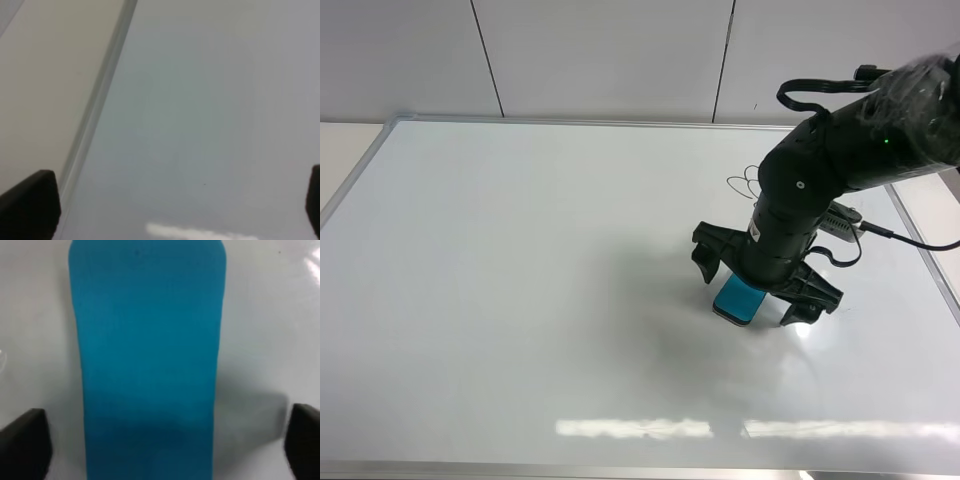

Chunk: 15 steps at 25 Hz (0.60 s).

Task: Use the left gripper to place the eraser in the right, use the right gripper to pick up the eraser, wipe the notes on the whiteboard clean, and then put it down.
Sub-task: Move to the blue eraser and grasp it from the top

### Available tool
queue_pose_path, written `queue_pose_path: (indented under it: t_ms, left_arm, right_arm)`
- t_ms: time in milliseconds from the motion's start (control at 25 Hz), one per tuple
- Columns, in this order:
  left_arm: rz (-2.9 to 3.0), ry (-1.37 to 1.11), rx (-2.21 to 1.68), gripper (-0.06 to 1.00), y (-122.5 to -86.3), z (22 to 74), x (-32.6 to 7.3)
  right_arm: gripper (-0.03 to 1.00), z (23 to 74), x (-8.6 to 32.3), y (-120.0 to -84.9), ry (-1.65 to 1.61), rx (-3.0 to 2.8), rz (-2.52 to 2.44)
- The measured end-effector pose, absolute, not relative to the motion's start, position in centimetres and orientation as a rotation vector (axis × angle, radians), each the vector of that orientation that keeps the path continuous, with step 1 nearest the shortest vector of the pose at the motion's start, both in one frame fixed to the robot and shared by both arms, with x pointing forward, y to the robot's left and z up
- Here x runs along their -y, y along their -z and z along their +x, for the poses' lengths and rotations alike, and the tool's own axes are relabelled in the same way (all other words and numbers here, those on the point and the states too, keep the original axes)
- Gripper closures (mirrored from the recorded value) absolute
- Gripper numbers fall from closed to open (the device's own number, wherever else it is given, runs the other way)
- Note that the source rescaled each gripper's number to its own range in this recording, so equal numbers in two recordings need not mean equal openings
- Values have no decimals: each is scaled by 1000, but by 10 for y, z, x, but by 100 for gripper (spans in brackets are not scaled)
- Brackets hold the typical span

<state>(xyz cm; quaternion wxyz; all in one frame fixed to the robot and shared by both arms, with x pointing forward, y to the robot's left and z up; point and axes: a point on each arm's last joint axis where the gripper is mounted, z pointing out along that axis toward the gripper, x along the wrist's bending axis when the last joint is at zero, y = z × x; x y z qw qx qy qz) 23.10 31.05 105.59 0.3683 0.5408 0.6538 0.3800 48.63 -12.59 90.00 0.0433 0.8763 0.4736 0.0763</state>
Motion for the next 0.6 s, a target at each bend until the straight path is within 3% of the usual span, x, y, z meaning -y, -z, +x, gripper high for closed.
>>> queue_pose_path:
  t_ms: [80, 200, 600]
  left_arm:
    - [1389, -976, -1679, -6, -1056, 231, -311]
    - [1389, -976, -1679, -6, -1056, 231, -311]
    - [1389, -976, -1679, -6, -1056, 231, -311]
  right_arm:
    - [34, 486, 126, -900, -227, -1448, 2679]
    - [97, 486, 126, -900, -226, -1449, 2677]
    - [95, 487, 126, -900, -229, -1493, 2645]
